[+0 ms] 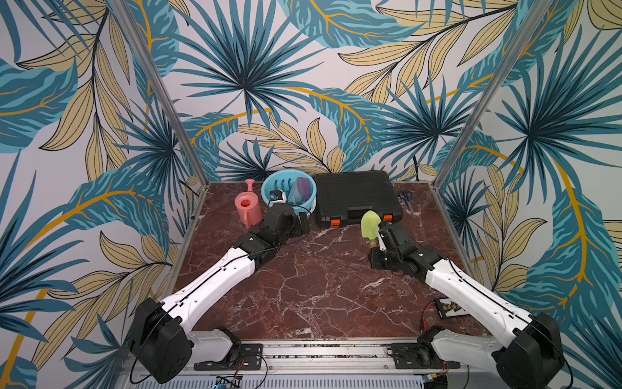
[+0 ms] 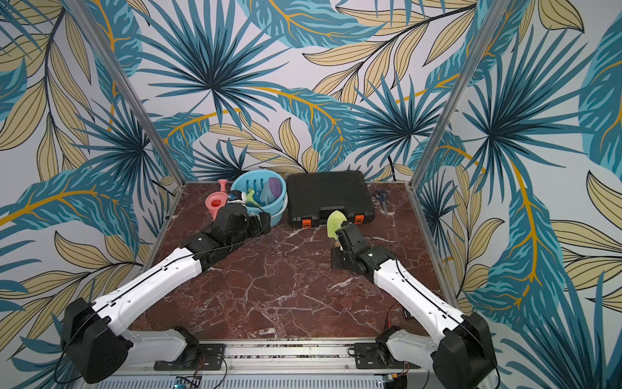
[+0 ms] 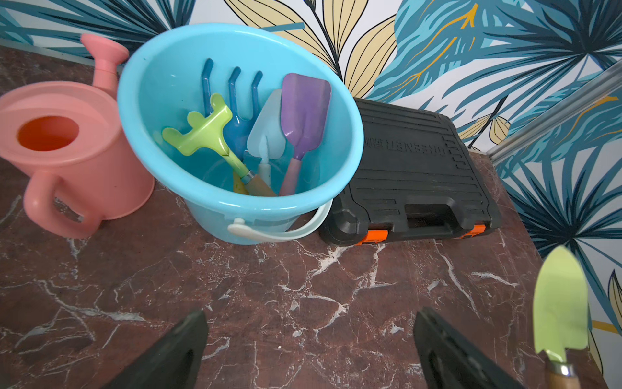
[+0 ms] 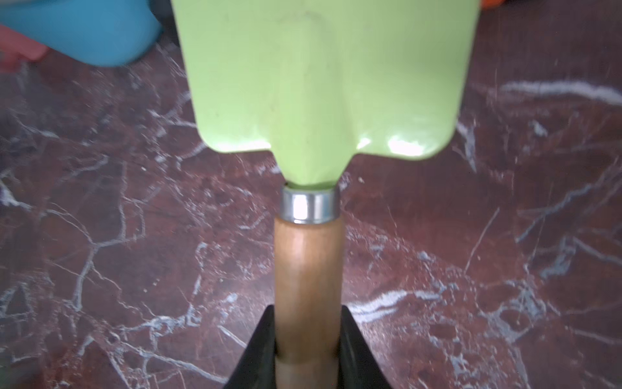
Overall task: Organize the gardening tools
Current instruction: Pick up the gardening tool from the center of the board.
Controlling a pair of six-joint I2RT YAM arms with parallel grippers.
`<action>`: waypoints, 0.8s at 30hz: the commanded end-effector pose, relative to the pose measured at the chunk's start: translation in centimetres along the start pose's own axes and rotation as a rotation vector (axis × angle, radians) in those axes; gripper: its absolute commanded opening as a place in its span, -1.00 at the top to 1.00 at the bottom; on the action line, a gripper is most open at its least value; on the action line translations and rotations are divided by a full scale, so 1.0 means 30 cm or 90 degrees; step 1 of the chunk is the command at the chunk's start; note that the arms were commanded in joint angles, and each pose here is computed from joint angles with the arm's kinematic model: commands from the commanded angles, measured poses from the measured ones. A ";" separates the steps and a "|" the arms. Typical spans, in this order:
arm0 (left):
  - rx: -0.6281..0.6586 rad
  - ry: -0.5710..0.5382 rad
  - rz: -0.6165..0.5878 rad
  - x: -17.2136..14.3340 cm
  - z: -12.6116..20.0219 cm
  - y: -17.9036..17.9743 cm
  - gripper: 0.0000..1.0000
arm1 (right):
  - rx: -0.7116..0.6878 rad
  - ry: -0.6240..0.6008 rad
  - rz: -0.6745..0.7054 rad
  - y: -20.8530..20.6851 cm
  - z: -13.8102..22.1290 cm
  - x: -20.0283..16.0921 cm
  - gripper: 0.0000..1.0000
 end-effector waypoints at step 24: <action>-0.311 0.033 0.012 0.119 0.040 -0.224 -0.04 | 0.241 -0.042 0.261 0.465 0.065 0.143 0.98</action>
Point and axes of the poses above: each gripper's point midway between its finger pads, its own z axis back along the fingers, its own y axis along the line the jaws close on, x = y × z, the point moved 1 cm from there along z, back along the fingers, and after that the axes turned 5 degrees about -z, right-handed, at the moved point
